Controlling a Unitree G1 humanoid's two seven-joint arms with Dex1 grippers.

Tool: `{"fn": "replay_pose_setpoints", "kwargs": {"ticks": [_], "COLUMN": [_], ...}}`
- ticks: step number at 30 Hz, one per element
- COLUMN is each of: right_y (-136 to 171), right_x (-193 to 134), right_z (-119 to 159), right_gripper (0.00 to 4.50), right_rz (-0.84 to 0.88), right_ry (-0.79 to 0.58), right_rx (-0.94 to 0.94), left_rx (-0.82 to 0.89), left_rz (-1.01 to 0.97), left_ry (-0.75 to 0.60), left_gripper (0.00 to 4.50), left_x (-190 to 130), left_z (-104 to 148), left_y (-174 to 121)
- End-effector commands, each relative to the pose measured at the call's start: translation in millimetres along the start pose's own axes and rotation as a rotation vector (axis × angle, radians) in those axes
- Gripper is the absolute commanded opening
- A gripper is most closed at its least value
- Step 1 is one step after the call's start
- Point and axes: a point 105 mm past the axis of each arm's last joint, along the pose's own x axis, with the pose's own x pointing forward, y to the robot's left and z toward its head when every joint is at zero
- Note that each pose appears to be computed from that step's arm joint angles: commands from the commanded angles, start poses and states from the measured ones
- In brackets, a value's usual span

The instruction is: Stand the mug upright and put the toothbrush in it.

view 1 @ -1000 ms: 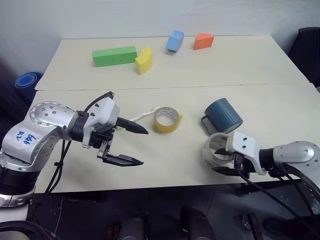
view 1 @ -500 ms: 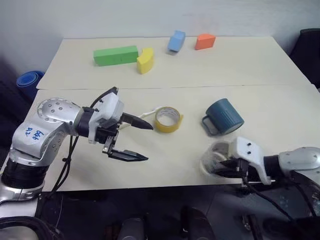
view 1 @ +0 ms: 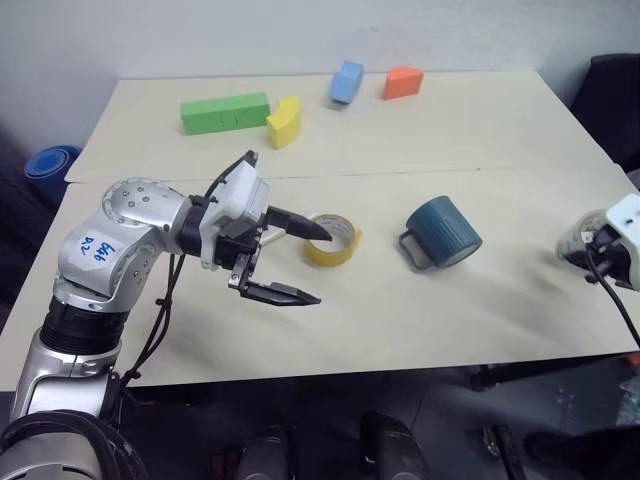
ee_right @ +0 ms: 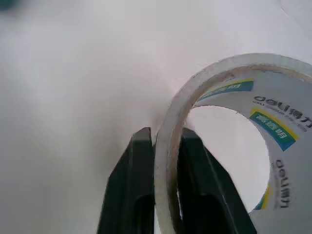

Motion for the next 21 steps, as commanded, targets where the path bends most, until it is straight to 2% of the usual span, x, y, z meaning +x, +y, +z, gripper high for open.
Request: {"fn": "replay_pose_setpoints", "kwargs": {"ticks": [1,3,5,9,13,16,21], "right_y": [-16.7,-20.2,-25.2,-38.4,-40.7,-9.4,114.6], "right_x": [10.7,14.5,14.0,-0.4,-30.2,-34.9,-13.8], "right_z": [-5.3,-9.5,-8.8,7.7,54.9,97.5,161.4], "right_gripper": [0.26,0.98,1.43,2.68,2.68,2.68,2.68], "right_rz": [-0.042,-0.043,-0.058,-0.093,-0.085,0.029,0.398], "right_ry": [-0.011,0.0,0.009,0.016,-0.043,-0.158,-0.365], "right_rx": [0.062,0.084,0.062,-0.056,-0.184,-0.2,-0.256], "left_rx": [0.037,0.036,0.03,0.017,0.002,-0.005,-0.038], "left_rz": [0.024,0.04,0.052,0.081,0.133,0.181,0.319], "left_ry": [-0.009,-0.006,-0.003,0.017,0.033,0.054,0.1], "left_gripper": [4.5,4.5,4.5,4.5,4.5,4.5,4.5], "left_x": [-1.5,-4.0,-7.0,-13.7,-25.4,-36.9,-68.6], "left_z": [9.0,8.8,7.9,3.8,2.0,0.6,-6.3], "left_y": [1.2,1.1,0.5,-0.7,0.2,1.2,6.6]}}
